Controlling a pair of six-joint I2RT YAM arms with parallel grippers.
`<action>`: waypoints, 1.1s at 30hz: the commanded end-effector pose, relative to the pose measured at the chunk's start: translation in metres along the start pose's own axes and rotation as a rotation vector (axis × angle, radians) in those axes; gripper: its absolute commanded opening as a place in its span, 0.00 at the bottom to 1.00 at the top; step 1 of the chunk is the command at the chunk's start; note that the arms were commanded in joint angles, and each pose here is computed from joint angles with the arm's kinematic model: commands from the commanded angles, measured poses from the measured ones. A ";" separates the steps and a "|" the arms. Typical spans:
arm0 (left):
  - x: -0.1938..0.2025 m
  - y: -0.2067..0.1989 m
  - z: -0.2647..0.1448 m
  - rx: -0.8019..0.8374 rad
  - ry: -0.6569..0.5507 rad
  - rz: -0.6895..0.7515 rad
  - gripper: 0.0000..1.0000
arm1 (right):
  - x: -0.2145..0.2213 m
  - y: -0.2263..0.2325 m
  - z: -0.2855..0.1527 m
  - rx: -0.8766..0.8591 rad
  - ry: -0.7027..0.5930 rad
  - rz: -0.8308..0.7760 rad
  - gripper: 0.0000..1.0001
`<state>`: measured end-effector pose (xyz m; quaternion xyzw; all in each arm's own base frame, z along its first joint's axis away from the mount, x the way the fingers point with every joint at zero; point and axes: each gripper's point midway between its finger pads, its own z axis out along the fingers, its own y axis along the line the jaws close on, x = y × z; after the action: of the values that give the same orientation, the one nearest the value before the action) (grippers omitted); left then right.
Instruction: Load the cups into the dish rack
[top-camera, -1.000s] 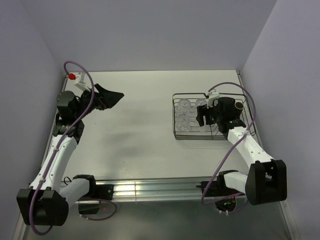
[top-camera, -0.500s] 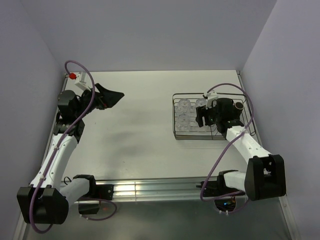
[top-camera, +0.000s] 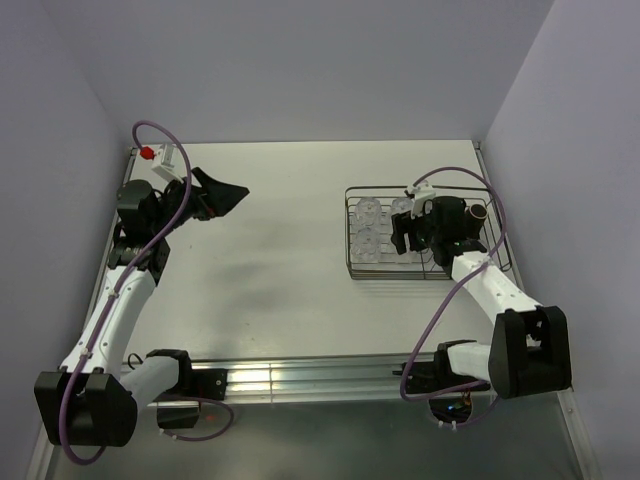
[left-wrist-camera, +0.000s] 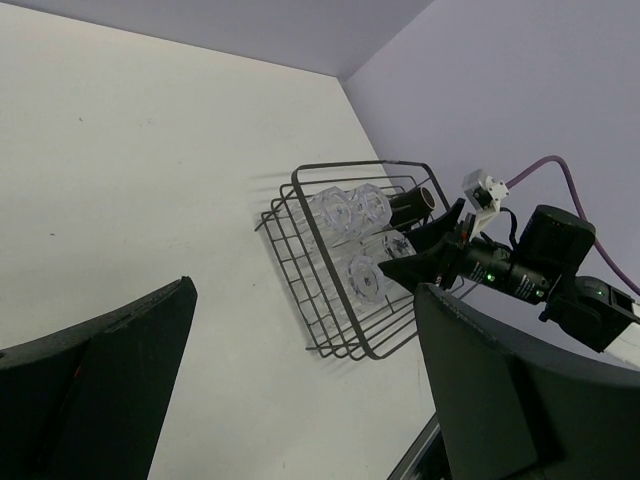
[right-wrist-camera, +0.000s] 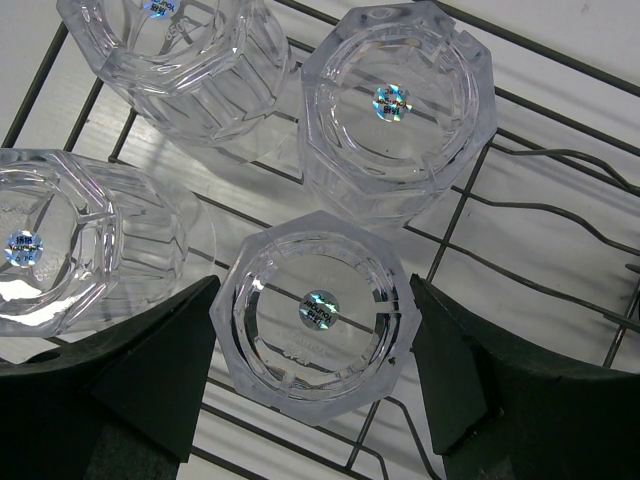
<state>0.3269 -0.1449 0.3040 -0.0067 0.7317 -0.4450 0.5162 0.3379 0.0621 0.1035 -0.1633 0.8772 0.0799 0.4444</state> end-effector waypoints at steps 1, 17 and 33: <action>-0.018 -0.014 -0.001 0.029 -0.035 0.063 0.99 | 0.000 0.001 0.003 0.002 -0.007 -0.011 0.69; -0.016 -0.010 -0.001 0.013 -0.026 0.056 0.99 | -0.002 0.017 -0.009 -0.017 -0.015 -0.025 0.98; 0.001 0.021 0.004 -0.148 0.152 0.018 0.99 | -0.081 0.008 -0.074 0.067 -0.198 -0.016 1.00</action>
<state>0.3359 -0.1418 0.2982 -0.0031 0.7717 -0.4151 0.4819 0.3172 0.0680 0.1605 -0.1591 0.8578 0.0727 0.4833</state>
